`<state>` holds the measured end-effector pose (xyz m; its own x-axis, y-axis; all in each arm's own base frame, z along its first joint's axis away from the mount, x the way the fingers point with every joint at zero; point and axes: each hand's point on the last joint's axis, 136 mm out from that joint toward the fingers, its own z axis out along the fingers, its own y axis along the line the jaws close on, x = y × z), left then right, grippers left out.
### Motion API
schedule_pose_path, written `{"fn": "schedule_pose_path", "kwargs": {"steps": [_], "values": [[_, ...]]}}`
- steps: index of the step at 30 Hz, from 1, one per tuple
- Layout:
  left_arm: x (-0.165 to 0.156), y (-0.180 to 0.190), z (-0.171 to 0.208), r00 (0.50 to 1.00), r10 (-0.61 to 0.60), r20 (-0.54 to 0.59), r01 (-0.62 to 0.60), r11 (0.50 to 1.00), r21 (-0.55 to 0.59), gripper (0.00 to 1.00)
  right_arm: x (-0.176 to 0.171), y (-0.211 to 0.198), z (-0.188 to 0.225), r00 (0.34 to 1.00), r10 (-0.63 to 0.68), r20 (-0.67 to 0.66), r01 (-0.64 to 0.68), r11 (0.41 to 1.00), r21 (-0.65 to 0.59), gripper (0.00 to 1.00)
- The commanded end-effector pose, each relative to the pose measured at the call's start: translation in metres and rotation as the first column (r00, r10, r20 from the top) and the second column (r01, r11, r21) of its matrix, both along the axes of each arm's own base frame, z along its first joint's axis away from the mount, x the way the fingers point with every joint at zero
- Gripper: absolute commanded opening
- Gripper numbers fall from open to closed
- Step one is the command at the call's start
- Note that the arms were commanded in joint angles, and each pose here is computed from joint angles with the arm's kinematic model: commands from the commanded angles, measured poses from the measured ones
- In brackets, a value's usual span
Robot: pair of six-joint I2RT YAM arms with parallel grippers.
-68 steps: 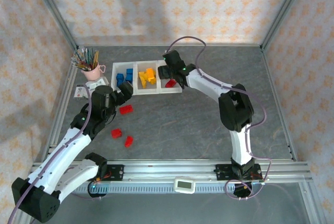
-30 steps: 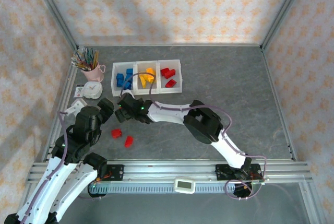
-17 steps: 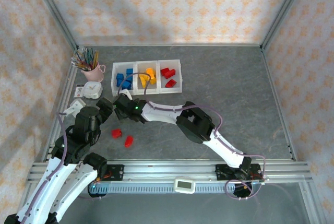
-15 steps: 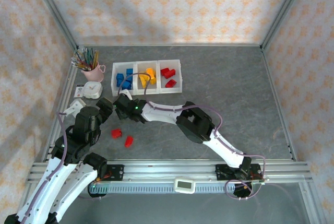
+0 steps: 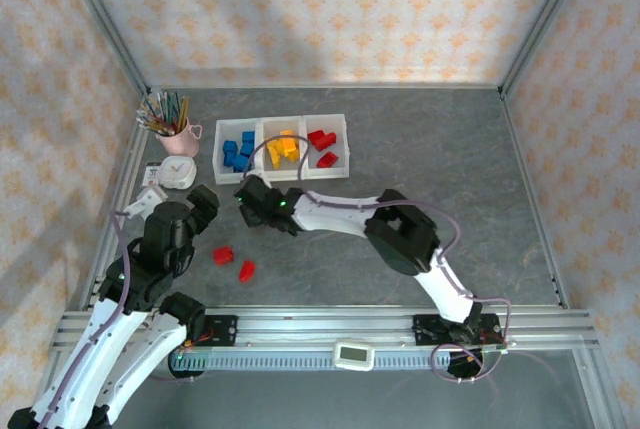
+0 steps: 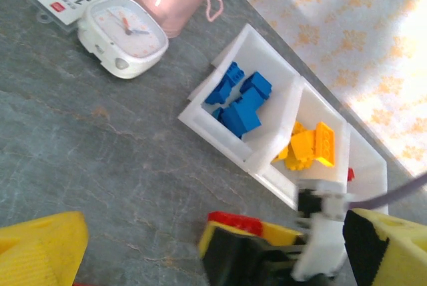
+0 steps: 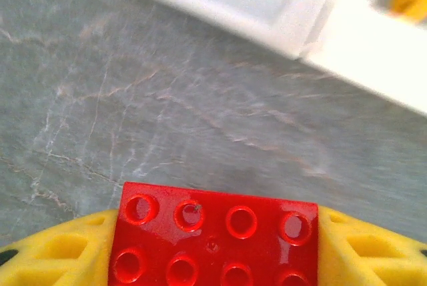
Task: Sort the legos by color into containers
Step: Pick up the lego from the middle-left of the table, then place the lego in the container, then pick up the lego from the bottom-left of the table.
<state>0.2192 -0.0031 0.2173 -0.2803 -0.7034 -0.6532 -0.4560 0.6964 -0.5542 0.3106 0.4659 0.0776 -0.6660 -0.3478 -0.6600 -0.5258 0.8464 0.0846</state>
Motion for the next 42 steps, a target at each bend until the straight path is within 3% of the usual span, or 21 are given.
{"fn": "schedule_pose_path", "kwargs": {"steps": [1, 5, 12, 20, 24, 28, 32, 42], "values": [[0.015, -0.014, 0.022, 0.995, -0.078, 0.055, 0.077, 0.997, 0.004, 0.99, 0.027, -0.031, 0.069, 0.993, -0.078, 0.085, 0.068, 0.991, 0.114, 0.58], [0.031, -0.029, 0.024, 0.987, -0.149, 0.055, 0.148, 0.989, 0.019, 0.99, 0.055, -0.082, 0.08, 0.977, -0.178, 0.114, 0.169, 0.982, 0.082, 0.6], [0.06, -0.055, 0.026, 0.966, -0.247, 0.071, 0.246, 0.969, 0.02, 0.99, 0.131, -0.157, 0.074, 0.926, -0.353, 0.132, 0.35, 0.936, 0.046, 0.61], [0.079, -0.064, 0.024, 0.962, -0.266, 0.061, 0.265, 0.964, 0.027, 0.99, 0.198, -0.183, 0.062, 0.892, -0.425, 0.157, 0.427, 0.904, 0.018, 0.63], [0.081, -0.062, 0.025, 0.965, -0.256, 0.064, 0.254, 0.967, 0.036, 0.99, 0.213, -0.183, 0.062, 0.886, -0.432, 0.169, 0.44, 0.898, -0.011, 0.75], [0.082, -0.061, 0.027, 0.965, -0.251, 0.074, 0.249, 0.968, 0.038, 0.99, 0.213, -0.182, 0.071, 0.887, -0.426, 0.179, 0.432, 0.902, 0.004, 0.83], [0.081, -0.061, 0.031, 0.965, -0.251, 0.078, 0.249, 0.968, 0.037, 0.99, 0.201, -0.178, 0.087, 0.9, -0.404, 0.164, 0.403, 0.914, 0.04, 0.84], [0.055, -0.043, 0.023, 0.979, -0.197, 0.043, 0.196, 0.98, 0.035, 0.99, 0.105, -0.138, 0.094, 0.966, -0.242, 0.094, 0.233, 0.968, 0.097, 0.85]]}}
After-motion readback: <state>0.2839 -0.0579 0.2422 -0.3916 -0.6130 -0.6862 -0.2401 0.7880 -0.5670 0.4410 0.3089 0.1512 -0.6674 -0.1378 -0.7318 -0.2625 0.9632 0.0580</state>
